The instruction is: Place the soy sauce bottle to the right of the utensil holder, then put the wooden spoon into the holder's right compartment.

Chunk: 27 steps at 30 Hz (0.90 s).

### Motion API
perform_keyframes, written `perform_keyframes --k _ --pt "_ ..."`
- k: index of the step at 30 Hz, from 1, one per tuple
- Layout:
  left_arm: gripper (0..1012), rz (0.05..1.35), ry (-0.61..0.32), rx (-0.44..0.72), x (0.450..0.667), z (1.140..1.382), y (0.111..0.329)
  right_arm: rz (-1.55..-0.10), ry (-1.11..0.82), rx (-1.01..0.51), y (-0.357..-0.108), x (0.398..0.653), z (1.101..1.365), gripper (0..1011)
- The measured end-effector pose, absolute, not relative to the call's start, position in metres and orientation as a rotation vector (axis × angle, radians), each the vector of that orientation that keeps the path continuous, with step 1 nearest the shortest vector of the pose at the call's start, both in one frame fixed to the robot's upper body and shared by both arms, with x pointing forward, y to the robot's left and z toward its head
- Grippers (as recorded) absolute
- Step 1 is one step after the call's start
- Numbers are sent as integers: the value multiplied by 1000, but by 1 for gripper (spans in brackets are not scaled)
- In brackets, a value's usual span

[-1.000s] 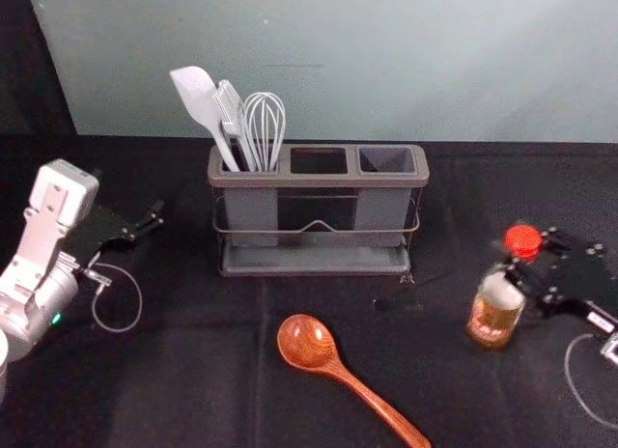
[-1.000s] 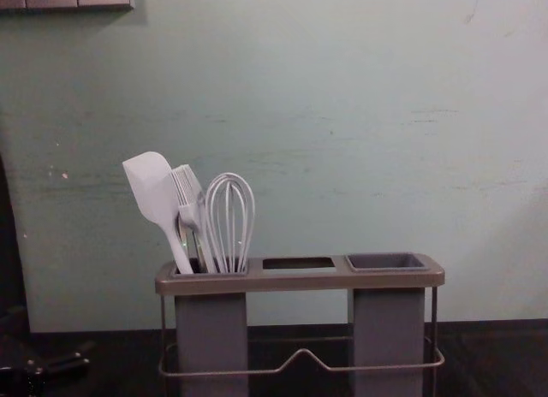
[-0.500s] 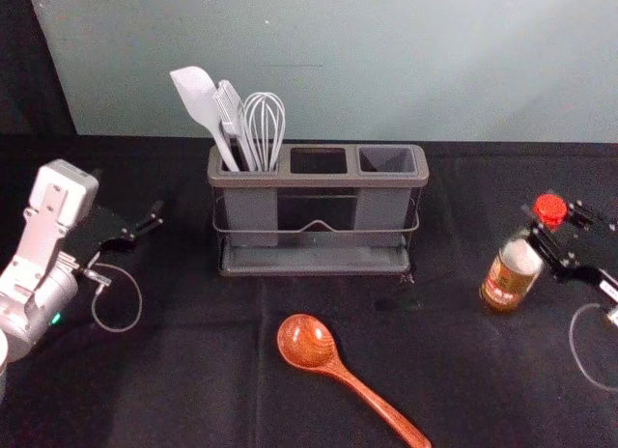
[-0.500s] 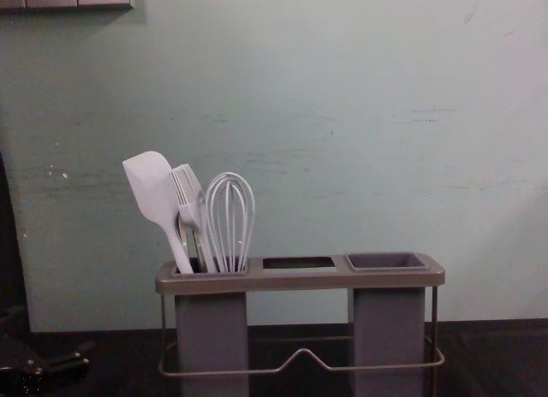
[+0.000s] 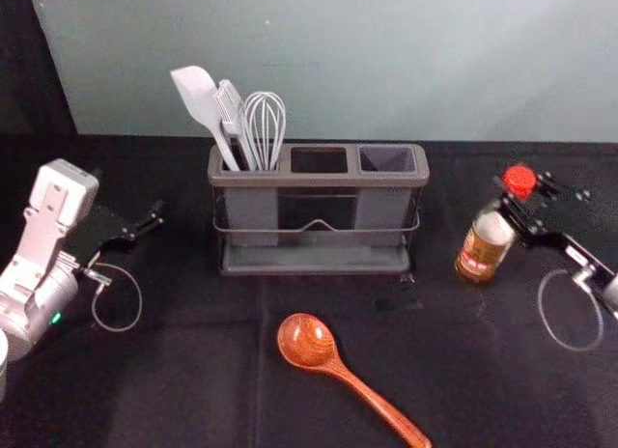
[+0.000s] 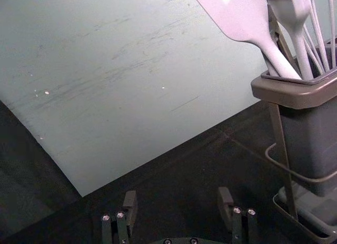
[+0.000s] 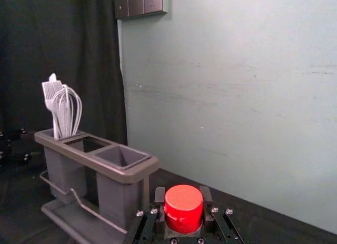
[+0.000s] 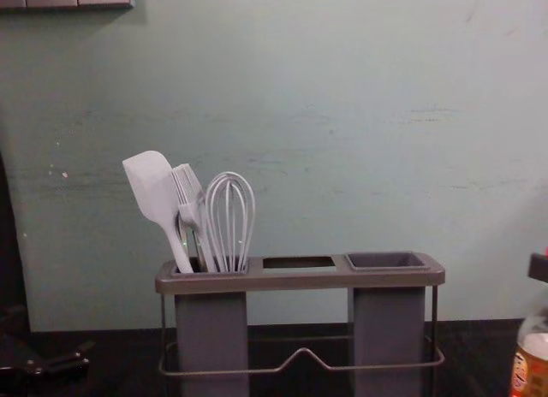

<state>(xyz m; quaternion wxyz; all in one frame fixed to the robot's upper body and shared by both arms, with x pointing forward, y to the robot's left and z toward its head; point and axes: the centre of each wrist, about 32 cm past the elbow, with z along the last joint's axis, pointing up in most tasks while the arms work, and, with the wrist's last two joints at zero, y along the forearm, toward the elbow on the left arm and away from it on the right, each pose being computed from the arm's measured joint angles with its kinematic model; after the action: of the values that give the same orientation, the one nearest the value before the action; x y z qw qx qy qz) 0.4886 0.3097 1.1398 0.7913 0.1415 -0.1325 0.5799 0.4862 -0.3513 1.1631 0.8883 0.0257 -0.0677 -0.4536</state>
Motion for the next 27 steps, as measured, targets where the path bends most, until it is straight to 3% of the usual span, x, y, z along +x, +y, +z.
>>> perform_keyframes --k 11,27 --pt "1005 1248 -285 304 489 1140 310 -929 -128 63 -340 514 1159 383" --pt "1005 1248 -285 305 489 1140 310 -902 -120 56 -329 527 1157 383"
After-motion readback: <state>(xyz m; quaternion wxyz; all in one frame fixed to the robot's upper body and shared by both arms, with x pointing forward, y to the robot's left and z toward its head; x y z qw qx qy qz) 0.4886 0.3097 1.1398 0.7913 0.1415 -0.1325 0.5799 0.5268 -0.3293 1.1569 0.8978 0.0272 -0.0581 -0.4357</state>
